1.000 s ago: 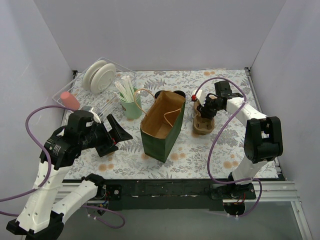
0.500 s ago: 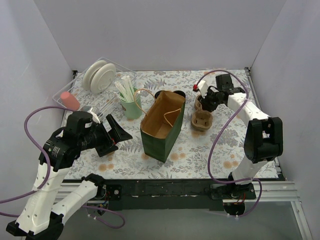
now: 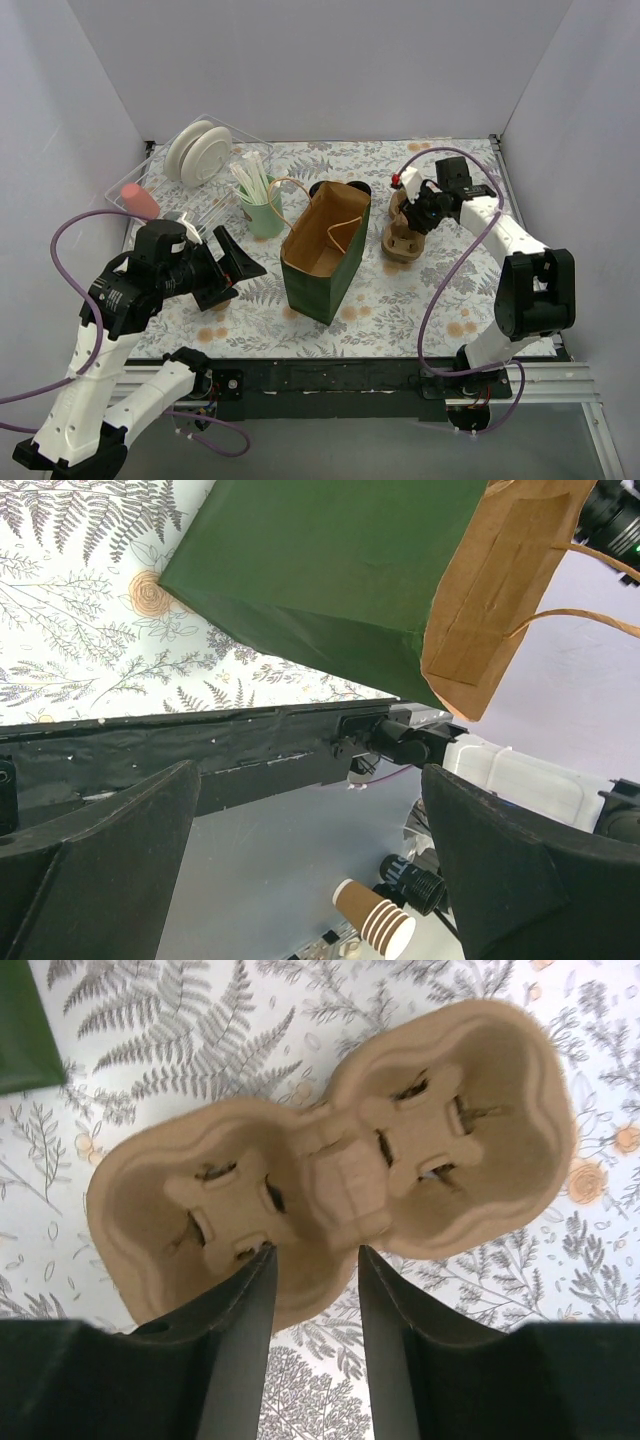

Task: Pack the takeout coffee

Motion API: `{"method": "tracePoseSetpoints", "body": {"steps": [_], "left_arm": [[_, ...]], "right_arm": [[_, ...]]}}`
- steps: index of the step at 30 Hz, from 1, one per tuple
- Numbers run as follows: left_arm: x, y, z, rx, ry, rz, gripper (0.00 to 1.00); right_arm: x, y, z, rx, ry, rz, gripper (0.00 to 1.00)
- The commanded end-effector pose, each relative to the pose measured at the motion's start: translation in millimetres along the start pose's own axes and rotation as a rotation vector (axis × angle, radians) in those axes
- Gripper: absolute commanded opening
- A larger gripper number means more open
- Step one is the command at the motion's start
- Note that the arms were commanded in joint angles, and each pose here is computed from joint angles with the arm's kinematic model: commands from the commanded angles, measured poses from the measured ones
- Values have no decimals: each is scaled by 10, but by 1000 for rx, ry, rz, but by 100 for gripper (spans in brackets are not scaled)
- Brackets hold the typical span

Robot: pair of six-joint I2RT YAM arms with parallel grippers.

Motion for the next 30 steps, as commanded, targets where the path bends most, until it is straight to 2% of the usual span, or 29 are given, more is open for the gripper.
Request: {"method": "tracePoseSetpoints", "body": {"steps": [1,8,14,19,24,28,30], "left_arm": [[-41,14,12,9,-10,4,93],[-12,54,54,0,-15,20,93],[11,38,73,1,-34,12,93],[57,39,90,-5,-34,15,93],[107,22,93,3,-39,21,94],[132,-12,80,14,-46,20,94],[136,-18,80,20,-49,21,94]], "right_arm": [[-10,-15,-44,-167,29,-63,48],[191,-31,-102,-179,-29,-48,52],[304,-90,-142,-170,-69,-53,50],[318,-114,-185,-173,-63,-44,36],[324,-127,-158,-178,-84,-56,28],[304,-152,-147,-177,-105,-61,30],[279,-175,-133,-181,-105,-72,42]]}}
Point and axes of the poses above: each gripper's point midway between its finger pads, its own x axis out along the fingers, its own z axis along the line the jaws close on, y = z × x, the point moved 7 cm from there along -x, back along the fingers, and after that the axes turned 8 degrees about x, right-handed, at the moved point
